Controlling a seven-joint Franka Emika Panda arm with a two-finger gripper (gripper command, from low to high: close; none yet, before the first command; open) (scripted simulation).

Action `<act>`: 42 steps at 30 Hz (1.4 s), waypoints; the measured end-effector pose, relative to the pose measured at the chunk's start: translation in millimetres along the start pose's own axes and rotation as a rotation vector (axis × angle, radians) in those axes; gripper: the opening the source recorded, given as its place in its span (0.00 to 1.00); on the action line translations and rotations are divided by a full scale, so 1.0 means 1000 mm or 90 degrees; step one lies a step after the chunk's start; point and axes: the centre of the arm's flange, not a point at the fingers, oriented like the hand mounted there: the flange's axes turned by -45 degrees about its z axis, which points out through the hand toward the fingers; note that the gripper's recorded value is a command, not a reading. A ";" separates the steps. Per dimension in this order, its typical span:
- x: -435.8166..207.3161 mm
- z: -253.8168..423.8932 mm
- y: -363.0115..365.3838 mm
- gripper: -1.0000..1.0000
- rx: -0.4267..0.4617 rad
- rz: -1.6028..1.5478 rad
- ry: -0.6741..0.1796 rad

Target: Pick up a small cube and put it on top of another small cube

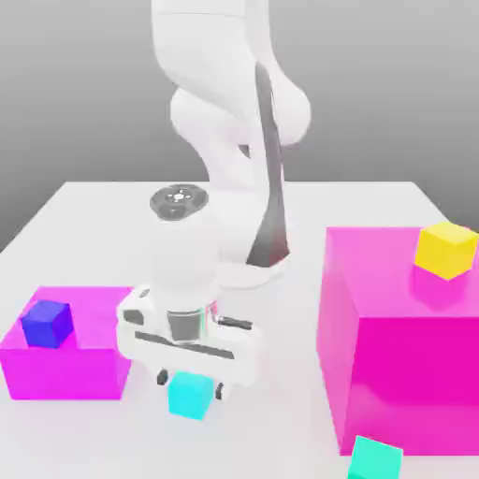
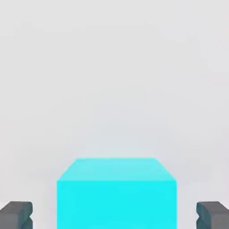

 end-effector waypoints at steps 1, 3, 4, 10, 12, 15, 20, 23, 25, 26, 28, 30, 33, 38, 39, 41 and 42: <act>0.000 0.000 0.000 0.00 0.000 0.000 0.000; 0.000 0.000 0.000 0.00 0.000 0.000 0.000; 0.000 0.004 0.000 0.00 0.000 0.000 0.000; 0.002 -0.040 -0.001 0.00 0.002 0.001 0.001; 0.002 -0.058 0.000 0.00 0.001 0.001 0.003; 0.025 -0.097 -0.031 0.00 0.009 0.014 0.025; 0.043 -0.179 -0.112 0.00 0.043 0.052 0.046; 0.035 -0.234 -0.166 0.00 0.075 0.067 0.049; 0.019 -0.272 -0.204 0.00 0.101 0.069 0.045; 0.008 -0.288 -0.222 0.00 0.110 0.068 0.040; -0.018 -0.310 -0.251 0.00 0.105 0.072 0.026; -0.048 -0.325 -0.274 0.00 0.087 0.079 0.012; -0.097 -0.343 -0.303 0.00 0.050 0.093 -0.002; -0.116 -0.290 -0.309 0.00 0.003 0.114 -0.002; -0.116 -0.279 -0.308 1.00 0.002 0.115 -0.002; -0.116 -0.279 -0.308 1.00 0.002 0.115 -0.002; -0.116 -0.279 -0.308 1.00 0.002 0.115 -0.002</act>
